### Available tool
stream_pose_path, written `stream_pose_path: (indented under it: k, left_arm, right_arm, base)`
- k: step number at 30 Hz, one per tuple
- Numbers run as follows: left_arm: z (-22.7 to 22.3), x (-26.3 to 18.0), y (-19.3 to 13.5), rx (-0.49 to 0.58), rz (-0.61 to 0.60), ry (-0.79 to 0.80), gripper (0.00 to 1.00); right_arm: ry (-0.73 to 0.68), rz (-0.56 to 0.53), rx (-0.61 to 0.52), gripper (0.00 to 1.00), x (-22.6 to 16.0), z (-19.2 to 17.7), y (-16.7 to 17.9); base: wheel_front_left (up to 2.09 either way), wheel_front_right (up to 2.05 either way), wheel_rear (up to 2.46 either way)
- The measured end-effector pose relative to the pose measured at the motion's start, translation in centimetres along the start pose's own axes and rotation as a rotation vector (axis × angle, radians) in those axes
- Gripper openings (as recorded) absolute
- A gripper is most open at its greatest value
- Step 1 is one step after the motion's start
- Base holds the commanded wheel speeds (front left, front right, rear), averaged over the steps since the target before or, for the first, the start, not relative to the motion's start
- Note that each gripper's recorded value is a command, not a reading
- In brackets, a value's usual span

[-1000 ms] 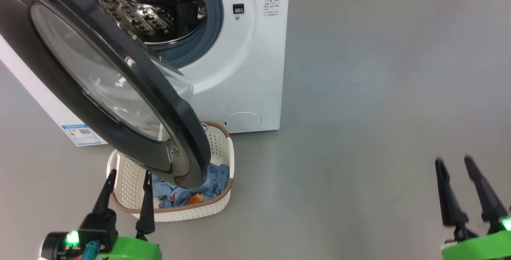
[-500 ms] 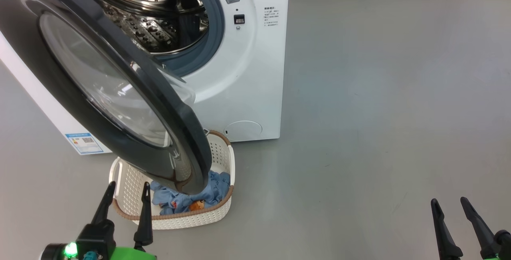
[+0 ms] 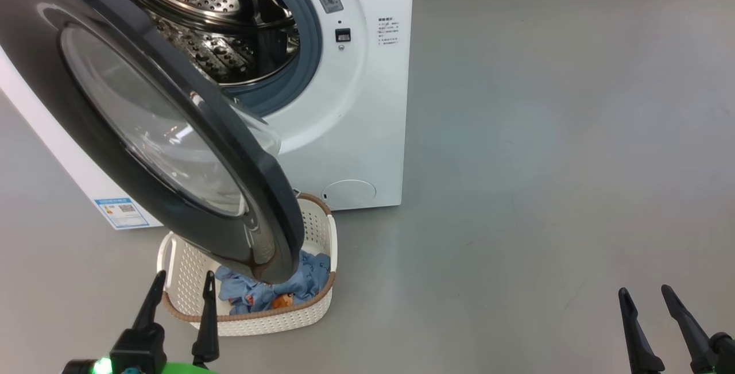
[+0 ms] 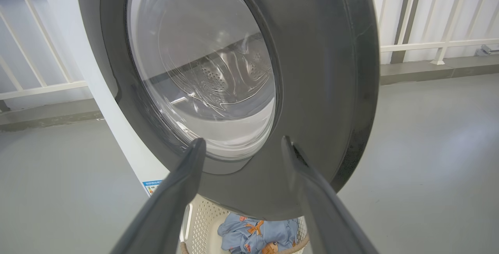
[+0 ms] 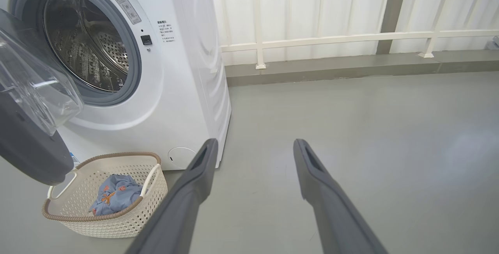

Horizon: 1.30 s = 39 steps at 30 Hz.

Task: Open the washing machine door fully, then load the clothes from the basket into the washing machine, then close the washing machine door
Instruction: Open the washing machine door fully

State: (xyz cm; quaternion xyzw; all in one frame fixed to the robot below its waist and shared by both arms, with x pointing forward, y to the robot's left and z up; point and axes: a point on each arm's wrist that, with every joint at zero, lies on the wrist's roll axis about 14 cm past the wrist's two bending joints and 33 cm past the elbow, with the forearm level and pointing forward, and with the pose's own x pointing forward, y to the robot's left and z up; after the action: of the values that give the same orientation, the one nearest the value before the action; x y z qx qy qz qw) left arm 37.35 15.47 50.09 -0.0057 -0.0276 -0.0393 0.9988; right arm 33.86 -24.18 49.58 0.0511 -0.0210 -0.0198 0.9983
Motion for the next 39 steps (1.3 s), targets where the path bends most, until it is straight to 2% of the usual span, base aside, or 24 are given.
stream_pose_path:
  k: [1,2,15,22,27,31,36,39]
  left_arm:
    - [0.0,0.0,0.0,0.000,0.000,0.001,0.69]
    - [-0.1,0.0,0.0,-0.001,-0.001,0.004,0.01]
    - [-0.8,0.0,0.5,-0.016,0.021,0.025,0.00]
    - [1.2,0.5,2.9,-0.013,0.116,-0.039,0.00]
    - [8.1,2.3,5.0,0.005,0.196,-0.248,0.00]
    - [15.5,2.8,4.8,0.045,0.205,-0.475,0.00]
    - [23.8,2.2,1.8,0.058,0.116,-0.739,0.00]
    - [25.9,2.2,-1.4,0.050,0.002,-0.803,0.00]
  right_arm:
    - [0.000,0.000,0.000,1.00,0.0,0.0,0.0]
    - [0.000,0.000,-0.001,1.00,0.0,0.0,0.0]
    - [0.005,0.009,-0.013,1.00,0.1,-0.1,0.2]
    - [0.009,0.012,-0.011,1.00,0.3,-0.2,0.3]
    - [0.018,0.016,-0.010,1.00,0.5,-0.6,0.4]
    - [0.026,0.021,-0.010,1.00,0.6,-0.8,0.6]
    - [0.029,0.038,-0.038,1.00,0.8,-0.9,1.0]
    - [0.025,0.045,-0.041,1.00,1.0,-0.7,1.2]
  base:
    - [0.00,0.00,0.00]
    - [0.00,0.00,0.00]
    - [0.00,0.00,0.00]
    - [0.00,0.00,0.00]
    - [0.00,0.00,0.00]
    - [0.00,0.00,0.00]
    - [0.00,0.00,0.00]
    - [0.00,0.00,0.00]
